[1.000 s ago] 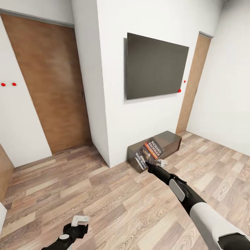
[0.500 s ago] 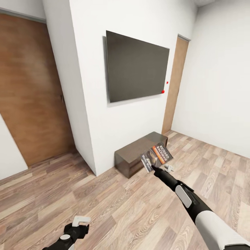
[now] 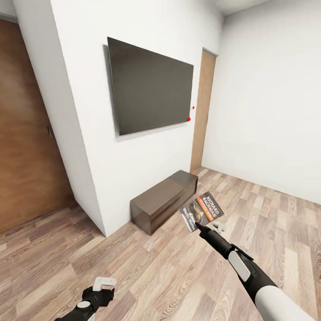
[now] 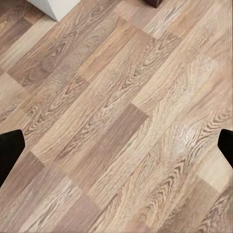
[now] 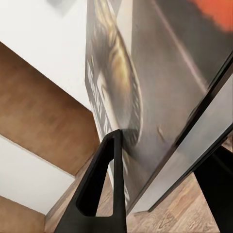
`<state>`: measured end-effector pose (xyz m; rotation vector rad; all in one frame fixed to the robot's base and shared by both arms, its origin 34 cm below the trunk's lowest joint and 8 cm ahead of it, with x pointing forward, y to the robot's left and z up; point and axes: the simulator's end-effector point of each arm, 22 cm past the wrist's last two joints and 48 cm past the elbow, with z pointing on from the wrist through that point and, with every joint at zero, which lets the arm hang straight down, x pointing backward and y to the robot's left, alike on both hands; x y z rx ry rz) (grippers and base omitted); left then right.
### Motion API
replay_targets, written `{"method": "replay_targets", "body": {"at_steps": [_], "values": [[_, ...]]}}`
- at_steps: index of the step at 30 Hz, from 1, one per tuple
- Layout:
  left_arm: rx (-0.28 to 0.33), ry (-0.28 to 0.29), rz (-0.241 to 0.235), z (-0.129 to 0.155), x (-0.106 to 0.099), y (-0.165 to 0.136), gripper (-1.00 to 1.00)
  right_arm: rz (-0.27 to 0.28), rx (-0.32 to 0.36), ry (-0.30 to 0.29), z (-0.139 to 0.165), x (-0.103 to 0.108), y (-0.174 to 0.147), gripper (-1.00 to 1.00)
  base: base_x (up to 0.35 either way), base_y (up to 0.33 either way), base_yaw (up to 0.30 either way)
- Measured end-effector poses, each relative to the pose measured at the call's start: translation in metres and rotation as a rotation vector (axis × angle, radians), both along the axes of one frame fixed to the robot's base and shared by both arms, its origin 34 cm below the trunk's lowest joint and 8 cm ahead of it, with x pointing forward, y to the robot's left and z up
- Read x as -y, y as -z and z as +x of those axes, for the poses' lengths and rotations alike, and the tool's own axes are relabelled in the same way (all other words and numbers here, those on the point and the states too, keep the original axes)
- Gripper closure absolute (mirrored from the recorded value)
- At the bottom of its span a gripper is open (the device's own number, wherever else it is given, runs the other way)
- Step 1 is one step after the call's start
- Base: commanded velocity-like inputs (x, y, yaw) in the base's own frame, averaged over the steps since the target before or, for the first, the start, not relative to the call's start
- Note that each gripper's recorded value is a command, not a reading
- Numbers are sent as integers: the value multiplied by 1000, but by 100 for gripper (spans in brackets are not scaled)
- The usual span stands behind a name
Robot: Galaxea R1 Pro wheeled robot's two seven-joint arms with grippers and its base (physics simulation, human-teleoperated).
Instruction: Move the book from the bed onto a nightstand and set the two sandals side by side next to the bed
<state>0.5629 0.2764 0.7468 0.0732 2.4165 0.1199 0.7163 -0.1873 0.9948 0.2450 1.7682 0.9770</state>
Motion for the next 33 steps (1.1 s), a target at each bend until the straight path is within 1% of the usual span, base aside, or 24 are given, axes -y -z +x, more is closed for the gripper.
{"method": "replay_targets", "body": {"at_steps": [4,5,8,17,21,26,33], "values": [[2,7,1,0,2,-1,-100,0,-21,1,-9,1,12,100,151,0,-272],[2,15,2,0,5,-1,-100,-1,-35,1,-16,1,20,100,151,0,-272],[2,34,4,0,12,-1,-100,5,-51,10,-23,4,29,100,150,0,-272],[3,78,9,-1,28,-2,-100,15,-65,36,-30,12,35,100,151,0,-271],[3,91,-2,-2,41,-3,-100,15,-68,39,-31,14,36,100,153,0,-270],[4,105,-11,-2,53,-4,-100,12,-89,45,-40,17,46,100,153,0,-270],[3,139,-4,-5,63,-4,-100,-11,-127,67,-50,40,64,100,154,0,-136]]}}
